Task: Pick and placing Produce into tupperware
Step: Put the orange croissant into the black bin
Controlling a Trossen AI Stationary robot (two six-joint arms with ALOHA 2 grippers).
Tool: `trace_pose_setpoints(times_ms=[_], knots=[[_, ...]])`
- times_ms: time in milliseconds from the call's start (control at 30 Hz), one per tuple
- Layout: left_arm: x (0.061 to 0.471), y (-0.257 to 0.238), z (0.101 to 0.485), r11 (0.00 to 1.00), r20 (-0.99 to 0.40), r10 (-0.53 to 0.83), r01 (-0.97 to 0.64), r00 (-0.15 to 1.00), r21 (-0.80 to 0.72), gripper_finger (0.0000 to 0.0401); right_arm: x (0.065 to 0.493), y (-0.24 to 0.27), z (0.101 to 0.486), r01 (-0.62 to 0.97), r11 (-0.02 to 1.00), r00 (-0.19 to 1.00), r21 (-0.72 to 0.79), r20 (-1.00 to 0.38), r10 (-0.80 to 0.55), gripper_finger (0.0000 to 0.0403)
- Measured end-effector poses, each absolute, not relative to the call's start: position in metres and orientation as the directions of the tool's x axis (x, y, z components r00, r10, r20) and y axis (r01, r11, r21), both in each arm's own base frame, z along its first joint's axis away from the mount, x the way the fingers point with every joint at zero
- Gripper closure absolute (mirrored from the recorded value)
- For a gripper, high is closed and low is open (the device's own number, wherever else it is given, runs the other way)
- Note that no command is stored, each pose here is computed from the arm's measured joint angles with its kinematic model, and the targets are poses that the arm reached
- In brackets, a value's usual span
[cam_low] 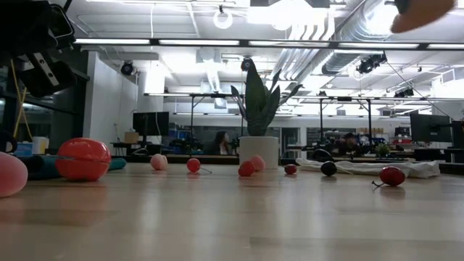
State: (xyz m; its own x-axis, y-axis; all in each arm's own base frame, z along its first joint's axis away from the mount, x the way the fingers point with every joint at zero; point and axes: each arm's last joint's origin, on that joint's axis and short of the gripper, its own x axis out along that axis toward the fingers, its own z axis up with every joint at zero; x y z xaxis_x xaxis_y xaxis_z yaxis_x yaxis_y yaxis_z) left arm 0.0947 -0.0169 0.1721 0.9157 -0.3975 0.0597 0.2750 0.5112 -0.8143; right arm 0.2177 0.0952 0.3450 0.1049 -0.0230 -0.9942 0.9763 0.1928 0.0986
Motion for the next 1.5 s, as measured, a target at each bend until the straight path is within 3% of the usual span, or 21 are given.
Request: trace_pose_setpoints(times_ms=[533,867,1500], knots=[[0.095,-0.017,0.172,0.494,0.06,-0.397,0.268,0.916,-0.827,0.04,0.152,0.12,0.301,0.996,0.017,0.086,0.087,-0.996,0.028,0.0199],[0.095,-0.017,0.172,0.491,0.06,-0.396,0.267,0.916,-0.829,0.04,0.141,0.132,0.282,0.999,0.025,0.029,0.03,-0.997,0.067,0.0199],[0.095,-0.017,0.172,0.471,0.06,-0.395,0.258,0.917,-0.843,0.04,0.139,0.138,0.247,0.998,0.051,0.033,0.037,-0.996,0.081,0.0199]])
